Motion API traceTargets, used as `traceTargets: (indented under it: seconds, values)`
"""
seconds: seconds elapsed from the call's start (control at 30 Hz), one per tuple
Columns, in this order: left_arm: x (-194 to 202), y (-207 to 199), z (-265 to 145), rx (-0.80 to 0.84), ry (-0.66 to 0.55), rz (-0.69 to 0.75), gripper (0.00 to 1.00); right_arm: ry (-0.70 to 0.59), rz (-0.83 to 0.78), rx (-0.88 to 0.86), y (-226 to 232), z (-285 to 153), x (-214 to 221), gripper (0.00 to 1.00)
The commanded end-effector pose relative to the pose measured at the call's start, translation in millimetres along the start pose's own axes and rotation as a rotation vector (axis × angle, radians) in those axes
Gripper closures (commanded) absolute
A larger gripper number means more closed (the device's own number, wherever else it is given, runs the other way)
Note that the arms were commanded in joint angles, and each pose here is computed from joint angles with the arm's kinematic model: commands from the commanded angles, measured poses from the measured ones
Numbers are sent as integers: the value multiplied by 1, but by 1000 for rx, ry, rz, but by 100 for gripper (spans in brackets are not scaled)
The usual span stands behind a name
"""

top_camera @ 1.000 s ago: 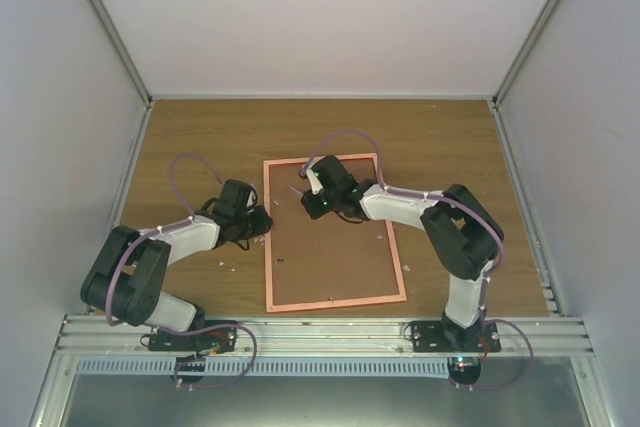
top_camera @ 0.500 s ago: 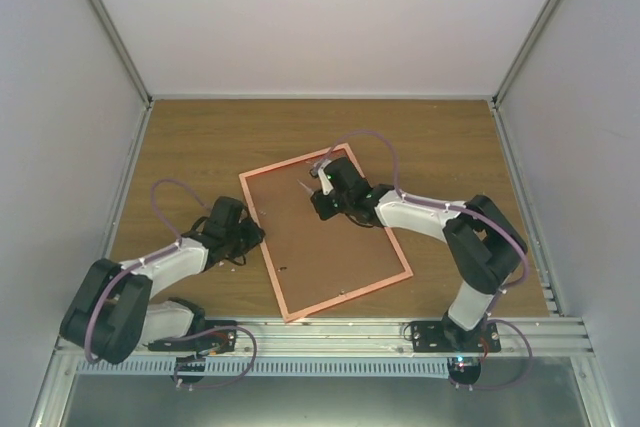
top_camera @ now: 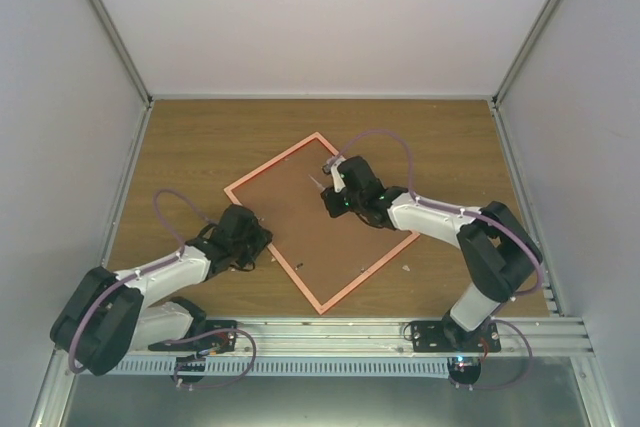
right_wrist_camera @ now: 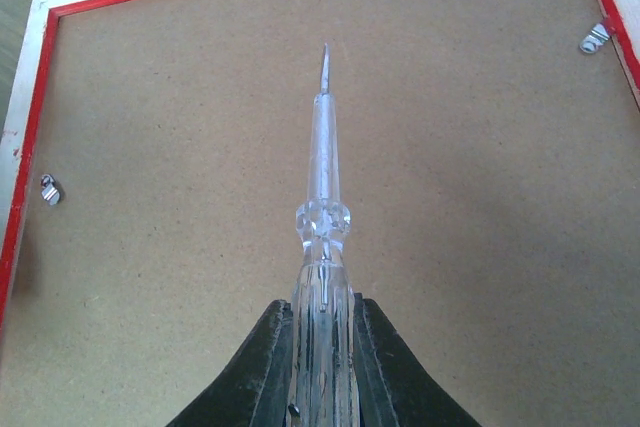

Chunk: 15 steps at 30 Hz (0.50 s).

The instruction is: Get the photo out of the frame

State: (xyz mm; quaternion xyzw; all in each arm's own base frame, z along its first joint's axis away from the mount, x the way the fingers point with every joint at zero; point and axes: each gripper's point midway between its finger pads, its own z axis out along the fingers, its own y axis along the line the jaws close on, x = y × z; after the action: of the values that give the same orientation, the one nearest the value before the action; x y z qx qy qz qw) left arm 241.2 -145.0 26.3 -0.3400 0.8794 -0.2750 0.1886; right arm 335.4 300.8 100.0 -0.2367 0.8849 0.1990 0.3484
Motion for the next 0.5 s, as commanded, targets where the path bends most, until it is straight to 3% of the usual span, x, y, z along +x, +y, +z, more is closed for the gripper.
traceTargets:
  seconds: [0.0, 0.3, 0.47]
  values:
    - [-20, -9, -10, -63, -81, 96, 47, -58, 2, 1, -5, -11, -10, 100]
    - [-98, -56, -25, -170, -227, 544, 4, -104, -15, -20, -11, -23, -5, 99]
    - [-127, -97, -6, -142, -200, 699, 1, -125, -35, -23, -14, -27, -2, 99]
